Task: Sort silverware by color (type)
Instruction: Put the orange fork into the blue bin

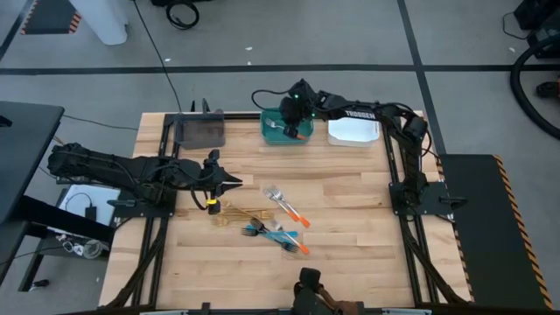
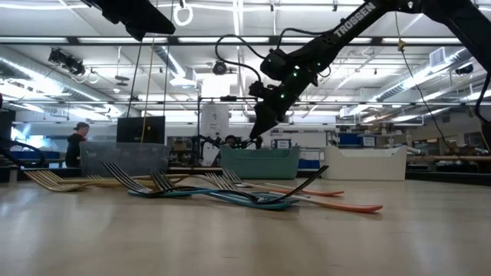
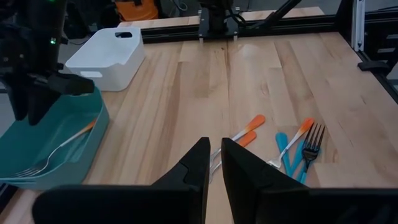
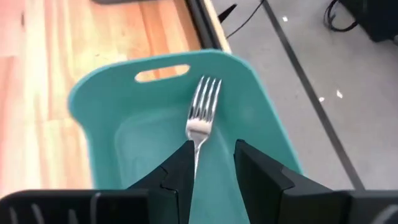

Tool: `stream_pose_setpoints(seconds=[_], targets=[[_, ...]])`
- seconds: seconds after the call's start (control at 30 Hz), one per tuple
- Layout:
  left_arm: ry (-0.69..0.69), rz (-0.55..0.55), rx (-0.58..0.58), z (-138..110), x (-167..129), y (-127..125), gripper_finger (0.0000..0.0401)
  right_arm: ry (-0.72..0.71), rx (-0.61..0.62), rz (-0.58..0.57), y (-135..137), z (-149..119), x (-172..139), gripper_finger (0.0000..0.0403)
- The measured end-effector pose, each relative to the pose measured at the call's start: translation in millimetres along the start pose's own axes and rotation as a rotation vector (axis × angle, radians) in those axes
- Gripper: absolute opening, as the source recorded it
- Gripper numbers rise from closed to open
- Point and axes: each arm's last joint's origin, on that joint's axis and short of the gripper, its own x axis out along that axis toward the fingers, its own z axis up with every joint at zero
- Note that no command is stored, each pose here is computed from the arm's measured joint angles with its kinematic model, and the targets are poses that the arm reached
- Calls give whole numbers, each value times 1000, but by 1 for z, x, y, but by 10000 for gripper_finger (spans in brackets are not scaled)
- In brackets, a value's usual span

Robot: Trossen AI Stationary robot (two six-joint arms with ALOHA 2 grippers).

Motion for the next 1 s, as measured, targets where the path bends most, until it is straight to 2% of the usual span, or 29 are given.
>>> stream_pose_setpoints(seconds=[0.3,0.57,1.0], targets=[[-1,3,-14,0,0,1,50,3,9,37,22,14,-24,121],[-1,3,-20,0,0,1,50,2,-5,14,41,26,-43,121],[-12,2,-28,1,0,1,50,27,41,49,64,31,-59,121]])
